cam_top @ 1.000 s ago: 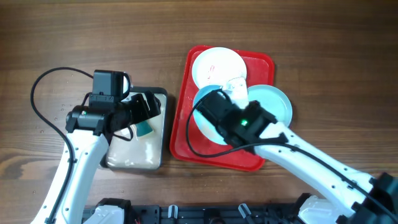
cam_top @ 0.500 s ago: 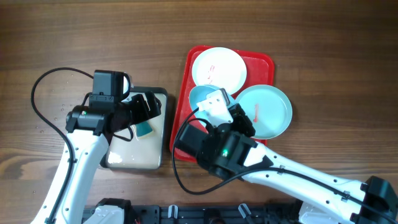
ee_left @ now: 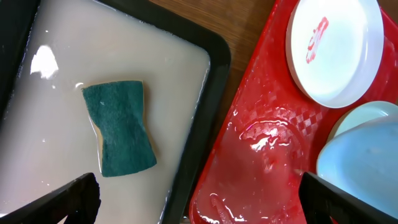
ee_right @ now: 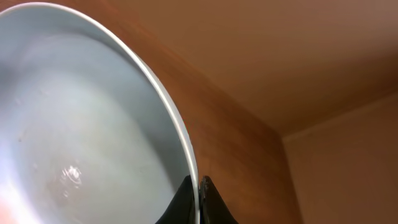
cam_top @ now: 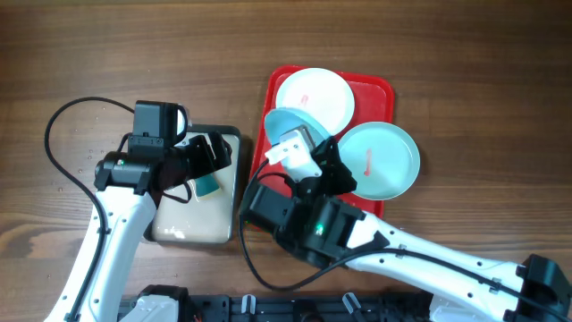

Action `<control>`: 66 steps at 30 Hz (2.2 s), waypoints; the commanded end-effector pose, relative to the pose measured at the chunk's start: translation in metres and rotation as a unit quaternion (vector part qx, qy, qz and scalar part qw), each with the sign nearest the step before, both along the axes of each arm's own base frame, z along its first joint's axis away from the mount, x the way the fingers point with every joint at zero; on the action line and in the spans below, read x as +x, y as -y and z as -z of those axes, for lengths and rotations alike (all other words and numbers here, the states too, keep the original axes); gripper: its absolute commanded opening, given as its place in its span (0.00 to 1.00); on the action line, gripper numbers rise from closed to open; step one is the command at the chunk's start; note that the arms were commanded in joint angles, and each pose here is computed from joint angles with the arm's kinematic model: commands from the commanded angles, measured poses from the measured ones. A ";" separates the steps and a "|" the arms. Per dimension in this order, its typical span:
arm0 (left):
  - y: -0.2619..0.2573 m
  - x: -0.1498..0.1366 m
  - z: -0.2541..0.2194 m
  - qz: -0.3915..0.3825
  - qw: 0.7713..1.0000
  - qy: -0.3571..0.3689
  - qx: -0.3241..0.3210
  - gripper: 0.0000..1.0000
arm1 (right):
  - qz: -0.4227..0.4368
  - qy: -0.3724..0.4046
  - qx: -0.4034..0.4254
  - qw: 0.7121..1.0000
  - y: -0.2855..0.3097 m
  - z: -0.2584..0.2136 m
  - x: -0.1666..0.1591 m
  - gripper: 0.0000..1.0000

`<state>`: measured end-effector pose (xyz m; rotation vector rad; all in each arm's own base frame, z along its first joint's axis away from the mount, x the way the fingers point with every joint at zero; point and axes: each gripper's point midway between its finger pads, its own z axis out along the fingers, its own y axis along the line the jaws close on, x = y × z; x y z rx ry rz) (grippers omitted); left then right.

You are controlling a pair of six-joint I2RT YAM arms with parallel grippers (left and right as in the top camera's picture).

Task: Clean dirty plates on tray and stack at the side
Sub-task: 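Lift the cleaned light-blue plate with the right gripper and carry it right, then set the plate down right of the tray and release it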

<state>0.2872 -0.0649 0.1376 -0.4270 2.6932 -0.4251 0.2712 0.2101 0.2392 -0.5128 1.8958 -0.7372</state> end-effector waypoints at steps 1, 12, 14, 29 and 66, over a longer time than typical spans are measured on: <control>0.000 0.003 -0.008 0.001 1.000 0.011 -0.006 1.00 | -0.010 0.027 -0.013 0.999 -0.008 -0.011 -0.006 0.04; 0.000 0.003 -0.008 0.001 1.000 0.011 -0.006 1.00 | -0.019 0.029 -0.009 0.999 -0.013 -0.011 -0.010 0.04; 0.000 0.003 -0.008 0.001 1.000 0.011 -0.006 1.00 | -0.019 0.029 -0.009 0.999 -0.013 -0.011 -0.010 0.04; 0.000 0.003 -0.008 0.001 1.000 0.011 -0.006 1.00 | 0.167 -0.245 0.257 0.920 0.090 0.059 0.032 0.04; 0.000 0.003 -0.008 0.001 1.000 0.011 -0.006 1.00 | 0.233 -0.324 0.526 0.751 0.258 0.098 0.044 0.32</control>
